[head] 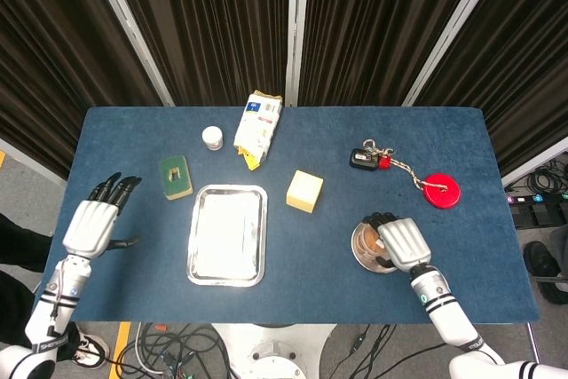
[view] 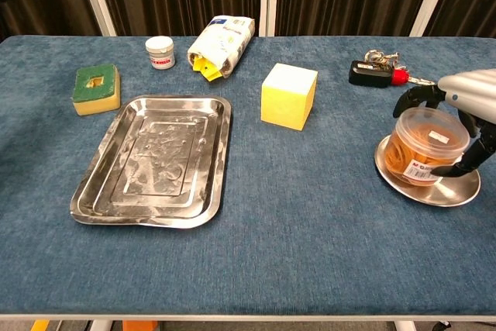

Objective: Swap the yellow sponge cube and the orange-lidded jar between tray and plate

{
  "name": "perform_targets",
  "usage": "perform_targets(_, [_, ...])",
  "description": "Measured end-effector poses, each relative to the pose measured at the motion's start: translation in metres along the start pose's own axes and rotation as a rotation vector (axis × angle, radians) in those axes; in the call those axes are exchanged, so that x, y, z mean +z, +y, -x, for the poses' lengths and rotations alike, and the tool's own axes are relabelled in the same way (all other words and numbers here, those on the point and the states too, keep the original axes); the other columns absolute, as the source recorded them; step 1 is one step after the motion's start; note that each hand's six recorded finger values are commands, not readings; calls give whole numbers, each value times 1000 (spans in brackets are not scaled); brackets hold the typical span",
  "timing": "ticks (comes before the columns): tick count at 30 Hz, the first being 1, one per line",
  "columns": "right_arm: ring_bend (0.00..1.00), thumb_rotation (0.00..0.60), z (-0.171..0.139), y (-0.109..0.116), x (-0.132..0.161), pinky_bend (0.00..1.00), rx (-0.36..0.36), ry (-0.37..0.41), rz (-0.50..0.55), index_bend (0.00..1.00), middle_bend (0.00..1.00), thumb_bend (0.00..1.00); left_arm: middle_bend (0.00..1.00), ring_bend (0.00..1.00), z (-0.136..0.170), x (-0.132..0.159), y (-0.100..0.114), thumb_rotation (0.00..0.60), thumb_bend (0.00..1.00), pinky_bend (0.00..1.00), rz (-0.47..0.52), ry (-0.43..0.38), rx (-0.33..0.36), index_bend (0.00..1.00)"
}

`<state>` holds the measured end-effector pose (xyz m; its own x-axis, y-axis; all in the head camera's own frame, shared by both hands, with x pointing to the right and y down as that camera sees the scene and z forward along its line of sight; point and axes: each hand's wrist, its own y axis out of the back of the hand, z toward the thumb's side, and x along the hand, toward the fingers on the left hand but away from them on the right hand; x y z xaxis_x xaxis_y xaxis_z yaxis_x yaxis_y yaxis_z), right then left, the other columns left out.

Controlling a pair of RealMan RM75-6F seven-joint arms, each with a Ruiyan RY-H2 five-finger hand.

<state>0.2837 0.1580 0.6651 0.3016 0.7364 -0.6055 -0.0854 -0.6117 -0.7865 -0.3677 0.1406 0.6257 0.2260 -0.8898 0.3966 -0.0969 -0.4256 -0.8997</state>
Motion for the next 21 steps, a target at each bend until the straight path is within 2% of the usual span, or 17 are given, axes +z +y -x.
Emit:
perform_targets(8, [427,600,10,31,40,607,-74,124,0,385,426,214,118,22,23,-17,9,600,39,168,-4,57,29,96])
perform_targets(17, [426,600,41,15,98,607,-38,230,21,387,426,214,120,23,44,-28,9,600,39,168,-16,104,12,96])
perform_targets(21, [425,600,53,5,119,607,-25,257,17,387,426,213,120,23,43,-31,13,600,39,168,-6,115,32,96])
